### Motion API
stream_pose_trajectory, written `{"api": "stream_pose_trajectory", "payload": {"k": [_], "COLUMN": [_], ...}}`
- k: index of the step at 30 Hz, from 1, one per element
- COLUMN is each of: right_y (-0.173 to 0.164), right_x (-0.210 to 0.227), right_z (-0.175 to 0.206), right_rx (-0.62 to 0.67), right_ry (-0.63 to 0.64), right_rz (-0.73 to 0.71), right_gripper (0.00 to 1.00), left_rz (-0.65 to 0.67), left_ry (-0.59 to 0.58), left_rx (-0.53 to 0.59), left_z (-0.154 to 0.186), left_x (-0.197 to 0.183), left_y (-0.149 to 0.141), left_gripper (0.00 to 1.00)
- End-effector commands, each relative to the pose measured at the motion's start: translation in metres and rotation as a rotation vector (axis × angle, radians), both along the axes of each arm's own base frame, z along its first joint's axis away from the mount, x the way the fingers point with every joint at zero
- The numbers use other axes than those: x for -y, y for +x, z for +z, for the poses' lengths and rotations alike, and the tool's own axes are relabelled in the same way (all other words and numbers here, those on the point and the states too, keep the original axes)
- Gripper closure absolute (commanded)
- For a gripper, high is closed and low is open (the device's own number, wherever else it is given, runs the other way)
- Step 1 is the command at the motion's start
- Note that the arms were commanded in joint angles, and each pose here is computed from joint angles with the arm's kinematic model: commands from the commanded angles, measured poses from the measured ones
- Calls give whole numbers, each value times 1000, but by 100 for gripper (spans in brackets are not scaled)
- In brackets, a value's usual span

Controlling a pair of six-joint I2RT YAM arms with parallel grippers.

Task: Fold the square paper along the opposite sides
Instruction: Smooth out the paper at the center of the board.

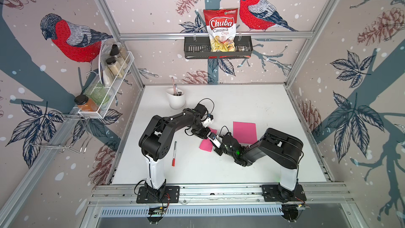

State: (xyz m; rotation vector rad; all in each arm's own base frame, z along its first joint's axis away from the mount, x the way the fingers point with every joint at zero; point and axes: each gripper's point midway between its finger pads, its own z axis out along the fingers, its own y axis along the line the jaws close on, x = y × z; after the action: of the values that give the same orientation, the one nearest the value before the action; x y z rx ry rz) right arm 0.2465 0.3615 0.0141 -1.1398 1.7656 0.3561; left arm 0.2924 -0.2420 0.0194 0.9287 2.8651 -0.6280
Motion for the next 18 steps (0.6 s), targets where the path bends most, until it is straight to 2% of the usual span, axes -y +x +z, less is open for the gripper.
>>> {"api": "stream_pose_trajectory", "payload": {"k": [1,5,12,18], "right_y": [-12,-16,-22,-25], "right_x": [30,32,26,22], "right_z": [-45,-55,-60,-59], "right_rx": [-124,-173,-254,-298], "right_ry": [-164,-174,-134,-98], "right_rz": [-90,-144,-193,-200], "right_gripper": [80,81,82,82], "left_rz": [48,93,198,227], "left_ry": [54,41,47,68], "left_rx": [2,6,8,20], "left_z": [-5,-3,-7,-6], "left_x": [-10,-14,-24,-29], "left_y": [2,0,-5,-4], "left_gripper": [95,83,80,75]}}
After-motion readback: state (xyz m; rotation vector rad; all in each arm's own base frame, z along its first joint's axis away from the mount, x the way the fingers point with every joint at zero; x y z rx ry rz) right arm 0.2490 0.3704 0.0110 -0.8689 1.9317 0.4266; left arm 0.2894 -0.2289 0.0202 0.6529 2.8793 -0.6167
